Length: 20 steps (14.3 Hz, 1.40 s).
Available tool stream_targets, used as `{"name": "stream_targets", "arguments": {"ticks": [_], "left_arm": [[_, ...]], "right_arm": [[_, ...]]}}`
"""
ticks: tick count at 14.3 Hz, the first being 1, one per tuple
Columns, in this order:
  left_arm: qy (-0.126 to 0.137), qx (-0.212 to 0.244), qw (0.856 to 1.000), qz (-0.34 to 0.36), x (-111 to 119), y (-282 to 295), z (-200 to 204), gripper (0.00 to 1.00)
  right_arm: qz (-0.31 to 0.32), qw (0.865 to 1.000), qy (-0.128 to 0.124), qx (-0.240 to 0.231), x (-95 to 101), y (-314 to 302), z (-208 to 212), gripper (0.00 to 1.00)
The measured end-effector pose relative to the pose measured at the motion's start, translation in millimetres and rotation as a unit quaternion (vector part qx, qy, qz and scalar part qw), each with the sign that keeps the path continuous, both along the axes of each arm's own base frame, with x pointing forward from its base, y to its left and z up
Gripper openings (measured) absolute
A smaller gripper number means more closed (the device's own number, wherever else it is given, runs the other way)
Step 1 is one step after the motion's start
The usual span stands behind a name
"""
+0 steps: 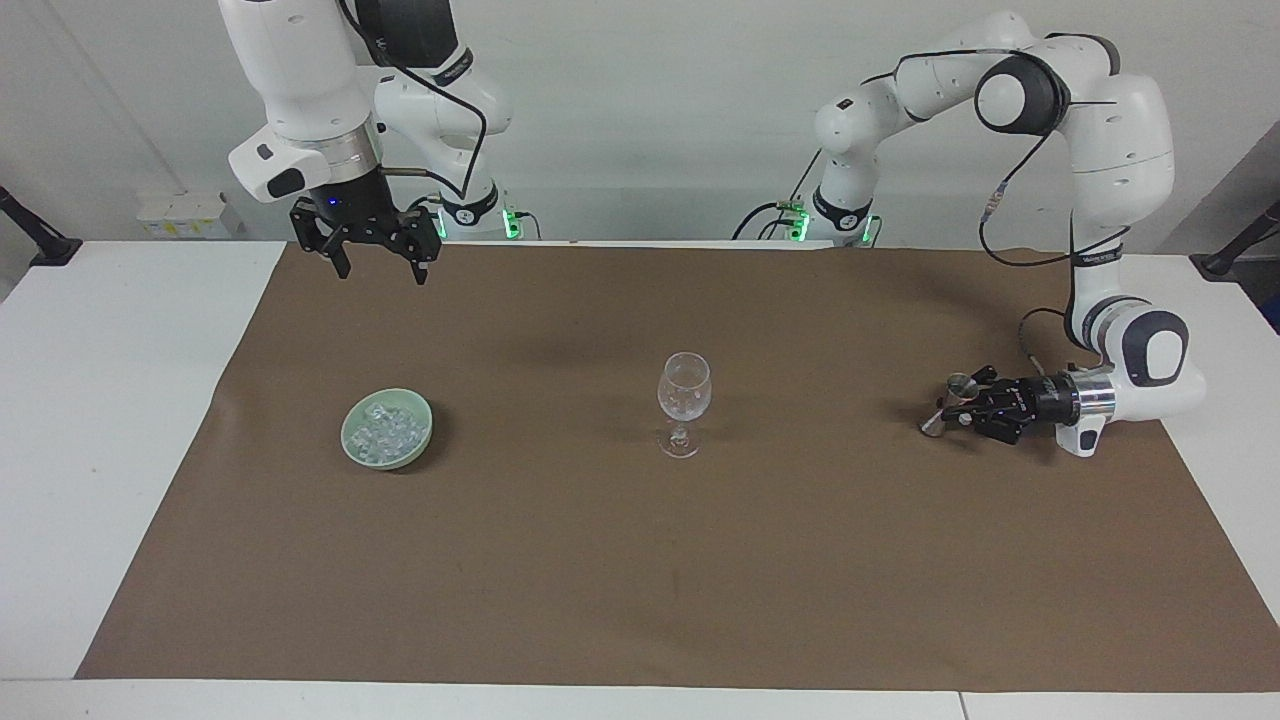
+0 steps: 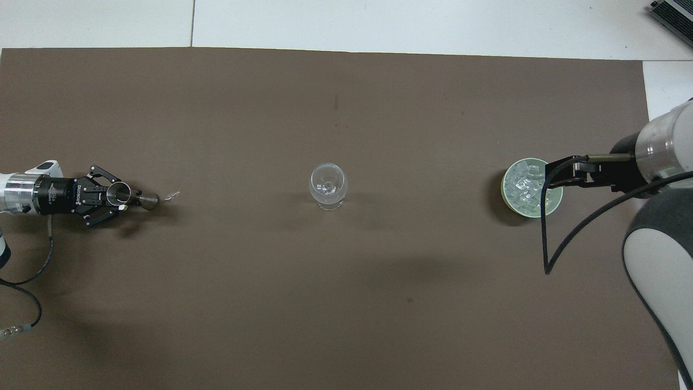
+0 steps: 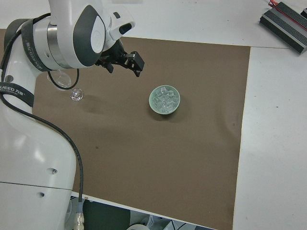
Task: Pour wine and add ice with both arms
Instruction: 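Close the left gripper around the small metal cup, then lift the metal cup with the left gripper toward the clear cup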
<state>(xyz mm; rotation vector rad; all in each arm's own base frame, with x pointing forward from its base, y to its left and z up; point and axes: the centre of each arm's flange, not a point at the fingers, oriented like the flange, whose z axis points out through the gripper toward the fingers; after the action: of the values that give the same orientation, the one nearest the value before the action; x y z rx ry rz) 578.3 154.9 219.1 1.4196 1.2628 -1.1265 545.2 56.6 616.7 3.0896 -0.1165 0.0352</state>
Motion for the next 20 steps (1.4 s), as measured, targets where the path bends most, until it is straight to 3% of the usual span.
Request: {"name": "stream_targets", "arguments": {"ticks": [9,20], "left_arm": [[-0.031,-0.017,0.999,0.008,35,-46,35,0.22],[-0.043,0.041,0.998,0.022,82,-165,96,0.22]], "right_arm": [[0.000,1.000,0.000,0.000,0.0,0,0,1.00],[0.000,1.000,0.000,0.000,0.0,0,0,1.00]]}}
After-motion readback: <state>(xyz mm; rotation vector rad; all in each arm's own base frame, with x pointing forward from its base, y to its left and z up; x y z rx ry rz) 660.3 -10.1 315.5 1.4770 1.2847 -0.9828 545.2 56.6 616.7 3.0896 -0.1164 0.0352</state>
